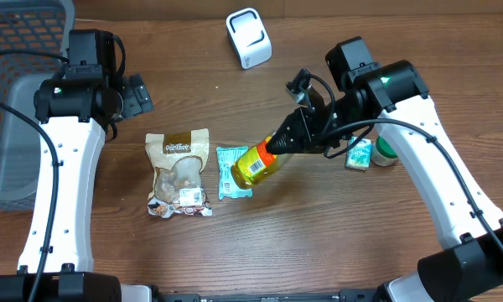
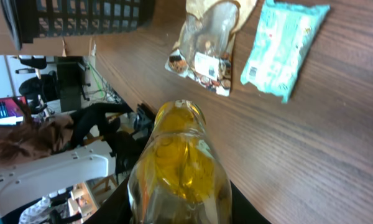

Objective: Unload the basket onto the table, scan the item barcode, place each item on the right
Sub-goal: 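Lift the yellow bottle and tilt it sideways with the right gripper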

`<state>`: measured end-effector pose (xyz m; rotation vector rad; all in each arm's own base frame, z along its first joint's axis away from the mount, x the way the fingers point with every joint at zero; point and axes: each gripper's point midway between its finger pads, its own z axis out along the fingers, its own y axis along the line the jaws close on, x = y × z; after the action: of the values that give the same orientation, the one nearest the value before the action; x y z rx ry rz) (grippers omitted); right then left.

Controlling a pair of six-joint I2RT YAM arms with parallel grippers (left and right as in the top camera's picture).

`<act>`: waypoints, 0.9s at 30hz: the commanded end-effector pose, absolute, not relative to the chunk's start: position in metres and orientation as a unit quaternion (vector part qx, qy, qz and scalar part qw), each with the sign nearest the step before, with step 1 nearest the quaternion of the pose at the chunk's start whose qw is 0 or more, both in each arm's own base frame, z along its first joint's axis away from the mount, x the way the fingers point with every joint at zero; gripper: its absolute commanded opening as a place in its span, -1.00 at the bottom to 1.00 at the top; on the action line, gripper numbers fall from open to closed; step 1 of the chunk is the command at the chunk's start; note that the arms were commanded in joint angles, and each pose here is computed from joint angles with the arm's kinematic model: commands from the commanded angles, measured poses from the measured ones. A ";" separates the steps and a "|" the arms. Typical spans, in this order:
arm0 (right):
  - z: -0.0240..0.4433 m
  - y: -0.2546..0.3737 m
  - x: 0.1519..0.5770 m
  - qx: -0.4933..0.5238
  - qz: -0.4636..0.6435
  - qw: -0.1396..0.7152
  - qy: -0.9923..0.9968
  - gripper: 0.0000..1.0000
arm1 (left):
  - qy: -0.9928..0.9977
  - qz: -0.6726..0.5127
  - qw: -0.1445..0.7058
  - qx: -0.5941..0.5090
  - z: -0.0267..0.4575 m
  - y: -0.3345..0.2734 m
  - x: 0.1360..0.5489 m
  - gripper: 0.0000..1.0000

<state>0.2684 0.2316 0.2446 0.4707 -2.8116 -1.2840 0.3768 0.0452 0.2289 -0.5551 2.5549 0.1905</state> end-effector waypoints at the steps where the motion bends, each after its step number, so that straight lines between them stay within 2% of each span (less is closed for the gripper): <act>1: 0.266 0.230 0.260 0.184 -0.456 -0.004 -0.871 -0.91 | 0.943 0.077 0.261 -0.193 0.232 0.046 0.377 0.99; 7: 0.280 0.220 0.247 0.202 -0.499 0.006 -0.843 -0.85 | 0.943 0.077 0.261 -0.193 0.232 0.046 0.377 0.99; 27: 0.280 0.215 0.253 0.204 -0.500 -0.010 -0.842 -0.85 | 0.943 0.077 0.261 -0.193 0.232 0.046 0.377 0.99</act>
<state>0.2539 0.2110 0.2634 0.5976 -2.6776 -1.4859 0.3767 0.0452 0.2287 -0.5552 2.5556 0.1907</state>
